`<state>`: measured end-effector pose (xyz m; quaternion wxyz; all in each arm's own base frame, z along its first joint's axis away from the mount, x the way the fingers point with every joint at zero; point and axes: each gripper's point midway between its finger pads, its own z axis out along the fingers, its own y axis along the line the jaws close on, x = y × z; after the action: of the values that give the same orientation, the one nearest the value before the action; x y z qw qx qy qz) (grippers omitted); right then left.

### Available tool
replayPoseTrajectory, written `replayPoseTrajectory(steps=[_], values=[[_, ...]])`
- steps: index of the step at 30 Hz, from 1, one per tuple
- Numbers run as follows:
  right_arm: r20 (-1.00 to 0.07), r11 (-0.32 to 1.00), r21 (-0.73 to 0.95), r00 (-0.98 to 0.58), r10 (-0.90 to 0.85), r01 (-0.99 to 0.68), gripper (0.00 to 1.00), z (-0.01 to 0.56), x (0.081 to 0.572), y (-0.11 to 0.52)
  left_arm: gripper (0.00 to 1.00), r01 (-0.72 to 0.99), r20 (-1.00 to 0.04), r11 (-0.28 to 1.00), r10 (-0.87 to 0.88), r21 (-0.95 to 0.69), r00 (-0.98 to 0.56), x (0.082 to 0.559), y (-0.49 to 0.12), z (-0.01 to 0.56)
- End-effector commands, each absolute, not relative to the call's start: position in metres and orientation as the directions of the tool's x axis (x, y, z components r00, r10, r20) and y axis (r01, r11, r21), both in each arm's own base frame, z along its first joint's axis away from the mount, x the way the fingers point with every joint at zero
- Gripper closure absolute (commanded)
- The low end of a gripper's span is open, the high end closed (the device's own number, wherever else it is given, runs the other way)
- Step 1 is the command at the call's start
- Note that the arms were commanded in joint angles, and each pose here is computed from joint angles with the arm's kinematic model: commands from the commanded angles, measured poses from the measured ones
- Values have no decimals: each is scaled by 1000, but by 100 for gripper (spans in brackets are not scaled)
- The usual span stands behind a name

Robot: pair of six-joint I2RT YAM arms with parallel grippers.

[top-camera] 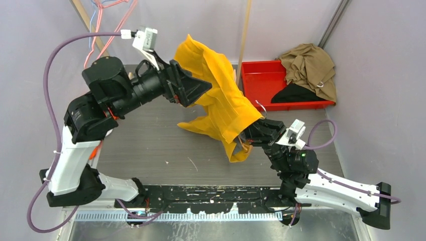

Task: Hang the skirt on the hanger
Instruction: Hang the skirt on the hanger.

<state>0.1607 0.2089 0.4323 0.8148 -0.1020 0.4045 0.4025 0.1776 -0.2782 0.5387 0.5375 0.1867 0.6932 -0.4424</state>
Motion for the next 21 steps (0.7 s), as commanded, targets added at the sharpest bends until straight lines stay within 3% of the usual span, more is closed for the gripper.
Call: replayPoseTrajectory(steps=[1,21], values=[[-469,567,166,441,765,-807,99,509,121,161,1,718,-885,518,-301,-465,-355,193,-296,561],[-454,541,99,446,772,-835,99,529,124,199,1,652,-849,550,-256,-521,-463,225,-345,523]])
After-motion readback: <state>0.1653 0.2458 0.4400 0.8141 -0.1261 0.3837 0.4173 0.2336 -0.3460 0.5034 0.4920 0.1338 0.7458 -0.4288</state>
